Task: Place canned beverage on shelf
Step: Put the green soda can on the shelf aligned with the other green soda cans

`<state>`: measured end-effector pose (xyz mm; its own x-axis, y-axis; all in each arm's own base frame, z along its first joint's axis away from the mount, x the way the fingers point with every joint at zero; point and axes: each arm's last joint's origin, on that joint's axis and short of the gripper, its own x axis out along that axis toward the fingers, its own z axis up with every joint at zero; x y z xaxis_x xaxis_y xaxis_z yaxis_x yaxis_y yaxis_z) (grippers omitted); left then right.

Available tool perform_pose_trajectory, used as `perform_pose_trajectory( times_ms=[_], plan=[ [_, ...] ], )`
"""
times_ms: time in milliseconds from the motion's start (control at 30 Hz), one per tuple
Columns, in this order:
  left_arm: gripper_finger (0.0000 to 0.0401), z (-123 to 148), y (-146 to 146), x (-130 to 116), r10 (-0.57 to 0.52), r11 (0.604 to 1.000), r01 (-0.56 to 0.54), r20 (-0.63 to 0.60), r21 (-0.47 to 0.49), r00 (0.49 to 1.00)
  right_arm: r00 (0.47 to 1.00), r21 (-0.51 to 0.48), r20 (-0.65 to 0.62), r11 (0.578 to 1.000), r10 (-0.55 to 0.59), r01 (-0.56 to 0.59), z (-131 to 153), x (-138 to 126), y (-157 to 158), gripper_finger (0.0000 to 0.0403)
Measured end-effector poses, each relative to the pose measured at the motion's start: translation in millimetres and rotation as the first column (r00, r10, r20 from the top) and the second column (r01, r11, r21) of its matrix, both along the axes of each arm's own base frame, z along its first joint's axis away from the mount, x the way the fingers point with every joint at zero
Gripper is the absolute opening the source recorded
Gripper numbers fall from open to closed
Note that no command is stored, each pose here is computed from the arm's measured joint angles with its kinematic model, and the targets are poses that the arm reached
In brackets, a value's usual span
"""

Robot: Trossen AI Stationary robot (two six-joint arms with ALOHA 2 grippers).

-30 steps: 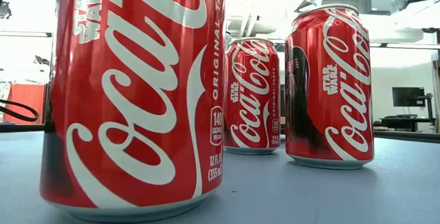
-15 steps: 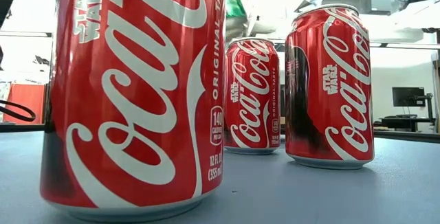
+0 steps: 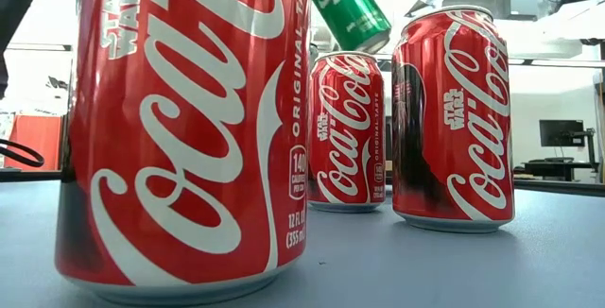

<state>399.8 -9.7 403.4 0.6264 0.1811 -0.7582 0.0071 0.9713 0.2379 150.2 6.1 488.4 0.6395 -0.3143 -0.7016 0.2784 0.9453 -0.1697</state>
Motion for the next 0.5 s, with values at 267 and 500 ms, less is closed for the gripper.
perform_pose_trajectory(
  times_ms=[267,500],
  plan=[
    [0.0264,-15.5,7.8,16.0,-0.069,0.993,0.073,-0.039,0.093,0.997,1.000,0.010,0.007,1.000,-0.017,0.017,0.0,0.0,-0.1,0.0282],
    [0.0264,-39.6,11.5,34.1,-0.102,0.986,0.115,-0.108,0.124,0.989,1.000,0.020,0.011,0.999,-0.028,0.028,-0.1,0.2,-0.1,0.0282]
  ],
)
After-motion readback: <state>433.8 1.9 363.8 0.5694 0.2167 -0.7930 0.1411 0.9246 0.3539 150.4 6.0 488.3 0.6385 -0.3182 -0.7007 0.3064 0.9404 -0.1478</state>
